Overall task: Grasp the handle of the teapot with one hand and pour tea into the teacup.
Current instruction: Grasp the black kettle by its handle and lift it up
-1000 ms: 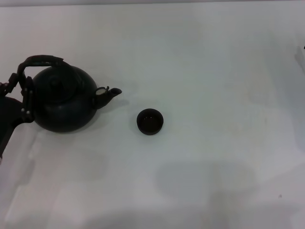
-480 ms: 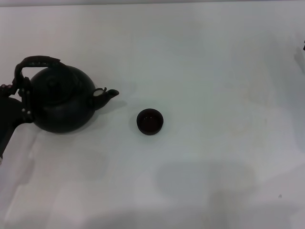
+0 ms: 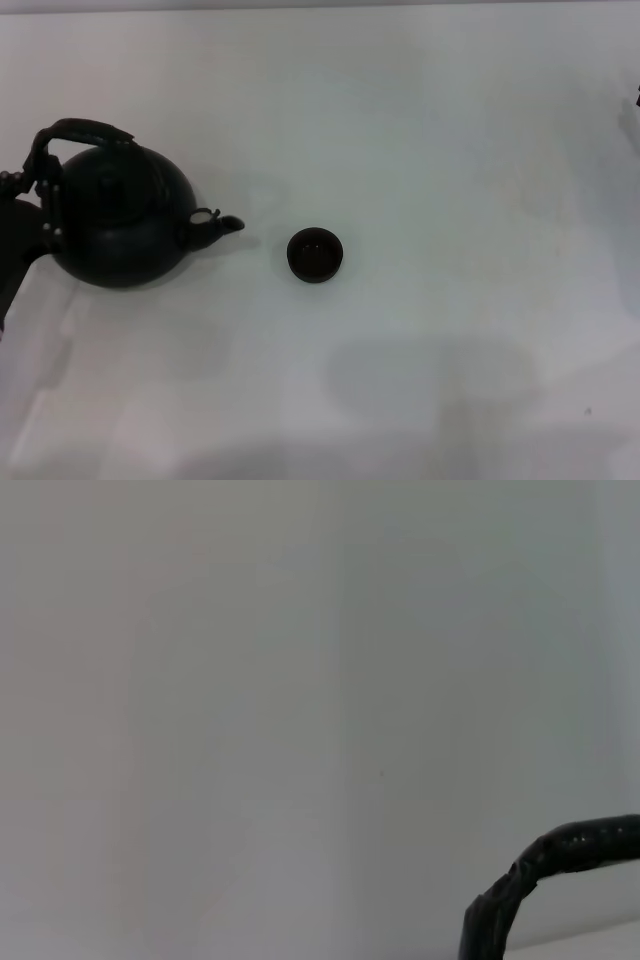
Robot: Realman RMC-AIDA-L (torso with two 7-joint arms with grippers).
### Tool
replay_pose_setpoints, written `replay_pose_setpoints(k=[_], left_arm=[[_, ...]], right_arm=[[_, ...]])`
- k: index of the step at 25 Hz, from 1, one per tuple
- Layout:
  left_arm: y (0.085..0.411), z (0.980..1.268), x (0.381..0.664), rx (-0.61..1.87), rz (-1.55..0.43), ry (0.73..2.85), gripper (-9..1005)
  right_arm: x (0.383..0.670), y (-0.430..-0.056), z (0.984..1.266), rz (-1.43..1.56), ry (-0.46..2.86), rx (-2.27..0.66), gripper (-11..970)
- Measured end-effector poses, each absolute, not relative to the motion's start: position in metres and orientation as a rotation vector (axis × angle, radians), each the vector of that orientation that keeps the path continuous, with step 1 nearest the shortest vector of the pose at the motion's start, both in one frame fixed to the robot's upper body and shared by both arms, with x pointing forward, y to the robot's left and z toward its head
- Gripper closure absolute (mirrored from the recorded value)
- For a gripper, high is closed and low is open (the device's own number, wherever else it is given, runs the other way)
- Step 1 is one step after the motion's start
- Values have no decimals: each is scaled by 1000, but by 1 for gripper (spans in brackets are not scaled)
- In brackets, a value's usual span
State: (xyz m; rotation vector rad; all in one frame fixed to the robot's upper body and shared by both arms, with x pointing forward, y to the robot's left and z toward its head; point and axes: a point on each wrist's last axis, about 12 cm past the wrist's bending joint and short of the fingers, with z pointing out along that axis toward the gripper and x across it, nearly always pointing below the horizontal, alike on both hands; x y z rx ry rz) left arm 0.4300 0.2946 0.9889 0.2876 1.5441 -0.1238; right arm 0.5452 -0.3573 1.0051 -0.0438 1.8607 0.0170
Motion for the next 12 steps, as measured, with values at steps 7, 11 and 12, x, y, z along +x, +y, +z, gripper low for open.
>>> replay_pose_setpoints(k=[7,11,12], left_arm=[[295,997,430,305,-137,1474,893],[298,1001,431,328,-131,1447,893],[298,1002,433,348,-132,1435,893]], right_arm=[[544,-357,1004,17,1863,-42,114],[544,-358,1004,17,1865,-42,114],[544,-358,1004,17,1865,-42,114]])
